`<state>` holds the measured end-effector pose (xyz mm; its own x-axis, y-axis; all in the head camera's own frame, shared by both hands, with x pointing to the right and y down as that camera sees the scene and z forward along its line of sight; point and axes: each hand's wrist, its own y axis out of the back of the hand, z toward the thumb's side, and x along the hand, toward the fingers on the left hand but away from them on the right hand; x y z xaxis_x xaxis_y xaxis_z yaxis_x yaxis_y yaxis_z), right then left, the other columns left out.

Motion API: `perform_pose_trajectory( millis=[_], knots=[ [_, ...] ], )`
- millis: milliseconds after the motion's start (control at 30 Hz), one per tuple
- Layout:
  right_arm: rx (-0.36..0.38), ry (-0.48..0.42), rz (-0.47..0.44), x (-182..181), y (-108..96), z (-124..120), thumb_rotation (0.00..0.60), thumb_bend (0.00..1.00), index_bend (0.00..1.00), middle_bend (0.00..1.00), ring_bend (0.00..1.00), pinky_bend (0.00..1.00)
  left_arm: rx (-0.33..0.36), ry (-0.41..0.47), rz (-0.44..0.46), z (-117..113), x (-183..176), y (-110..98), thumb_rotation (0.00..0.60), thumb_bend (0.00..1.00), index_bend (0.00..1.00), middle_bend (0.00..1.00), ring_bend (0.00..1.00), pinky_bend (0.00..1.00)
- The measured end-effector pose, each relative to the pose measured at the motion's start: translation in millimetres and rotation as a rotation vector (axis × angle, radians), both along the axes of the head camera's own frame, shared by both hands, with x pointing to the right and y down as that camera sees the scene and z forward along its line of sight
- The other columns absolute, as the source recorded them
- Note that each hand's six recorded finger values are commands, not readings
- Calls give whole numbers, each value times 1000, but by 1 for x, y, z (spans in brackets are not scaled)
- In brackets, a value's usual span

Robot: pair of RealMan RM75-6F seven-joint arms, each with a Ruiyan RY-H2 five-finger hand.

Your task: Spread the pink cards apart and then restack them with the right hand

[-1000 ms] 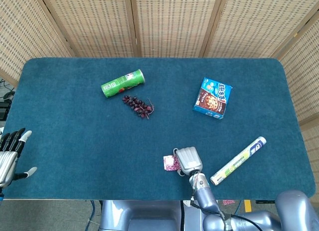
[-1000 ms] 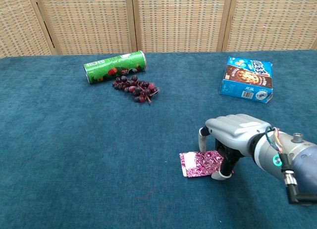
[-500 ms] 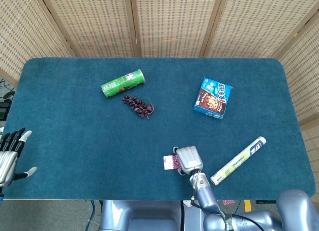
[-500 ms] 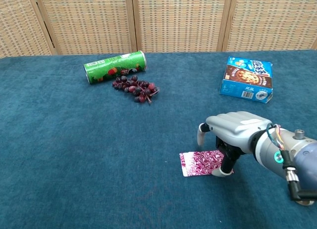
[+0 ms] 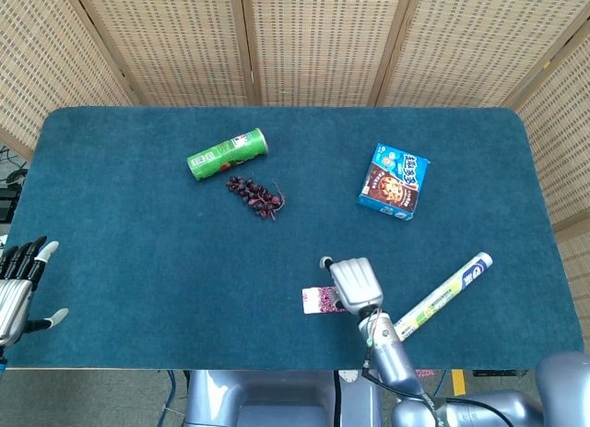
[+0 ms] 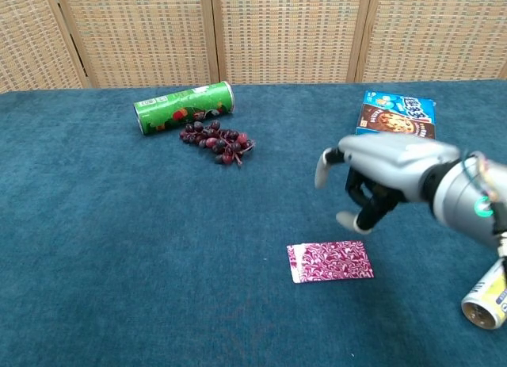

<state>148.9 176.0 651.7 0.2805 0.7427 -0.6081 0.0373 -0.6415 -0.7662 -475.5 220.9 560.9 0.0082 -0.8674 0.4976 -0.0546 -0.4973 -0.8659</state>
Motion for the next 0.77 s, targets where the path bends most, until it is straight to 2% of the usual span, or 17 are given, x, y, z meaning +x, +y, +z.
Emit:
perform_pose_trajectory(
  millis=[33,67,100,200,267,300,400,500,600,767],
  knots=[
    [35,-16,1,4,-4,-6,600,394,292,593,616,842,0,0,0,0,0,0,600,46,0,0,0,0],
    [87,-39,1,10,-9,-14,600,342,292,500,507,702,1,0,1,0,0,0,600,46,0,0,0,0],
    [127,-59,-1,15,-13,-20,600,254,284,395,371,548,1,-1,1,0,0,0,600,46,0,0,0,0],
    [263,-120,-6,39,-19,-41,600,23,195,104,45,201,4,-4,2,0,0,0,600,46,0,0,0,0],
    [333,-141,-2,69,-17,-50,600,0,129,13,0,84,7,-7,2,0,1,0,600,46,0,0,0,0],
    [350,-142,4,83,-13,-52,600,0,96,0,0,37,9,-8,2,-1,1,0,600,46,0,0,0,0],
    [359,-91,40,139,7,-50,600,0,18,0,0,0,18,-11,3,-1,1,0,600,46,0,0,0,0],
    [332,-4,70,183,34,-48,600,0,0,0,0,0,27,-15,5,-1,1,1,600,46,0,0,0,0],
    [326,36,87,203,50,-50,600,0,0,0,0,0,32,-17,6,-1,1,1,600,46,0,0,0,0],
    [324,23,124,216,62,-52,600,0,0,0,0,0,40,-21,9,-1,1,1,600,46,0,0,0,0]
  ],
)
